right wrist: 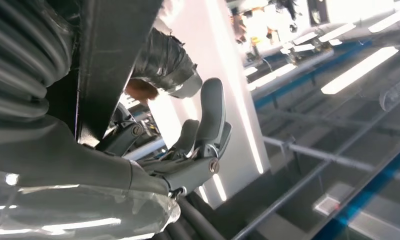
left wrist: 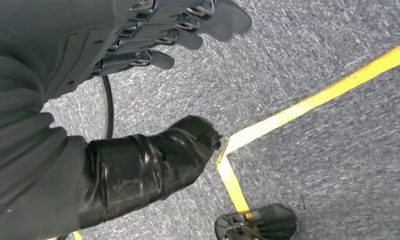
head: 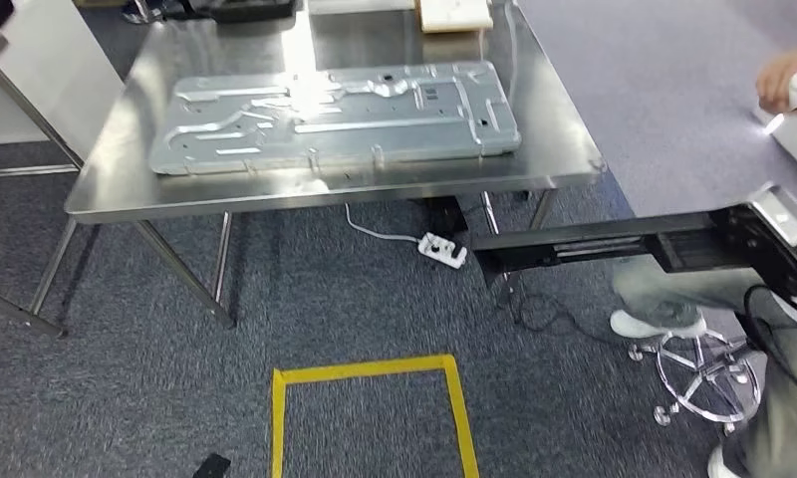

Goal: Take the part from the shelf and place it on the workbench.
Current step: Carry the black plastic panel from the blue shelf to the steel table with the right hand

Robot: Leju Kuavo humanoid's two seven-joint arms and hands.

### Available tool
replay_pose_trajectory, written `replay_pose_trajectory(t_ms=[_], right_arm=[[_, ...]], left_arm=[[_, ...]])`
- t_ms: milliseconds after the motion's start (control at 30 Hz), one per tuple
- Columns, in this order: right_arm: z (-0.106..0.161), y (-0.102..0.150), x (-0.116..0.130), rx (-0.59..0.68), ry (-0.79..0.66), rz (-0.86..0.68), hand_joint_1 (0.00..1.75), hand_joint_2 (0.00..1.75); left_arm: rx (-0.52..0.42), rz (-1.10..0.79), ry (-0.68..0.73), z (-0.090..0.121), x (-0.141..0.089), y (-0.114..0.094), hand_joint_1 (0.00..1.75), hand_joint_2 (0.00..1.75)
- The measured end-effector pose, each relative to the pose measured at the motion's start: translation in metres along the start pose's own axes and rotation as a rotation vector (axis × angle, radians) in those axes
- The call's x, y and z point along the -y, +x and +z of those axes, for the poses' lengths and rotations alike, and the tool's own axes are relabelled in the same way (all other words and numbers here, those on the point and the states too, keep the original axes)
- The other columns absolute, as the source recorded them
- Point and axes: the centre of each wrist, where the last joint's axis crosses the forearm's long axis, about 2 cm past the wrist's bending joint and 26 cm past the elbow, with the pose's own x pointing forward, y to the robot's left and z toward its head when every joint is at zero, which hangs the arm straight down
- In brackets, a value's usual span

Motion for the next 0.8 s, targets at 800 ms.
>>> replay_pose_trajectory(t_ms=[800], right_arm=[[0.019,0.040,-0.011,0.192,0.036,-0.008,1.75,1.75]], left_arm=[[0.006,0.006,-0.002,0.000,-0.001,-0.002,0.00,1.75]])
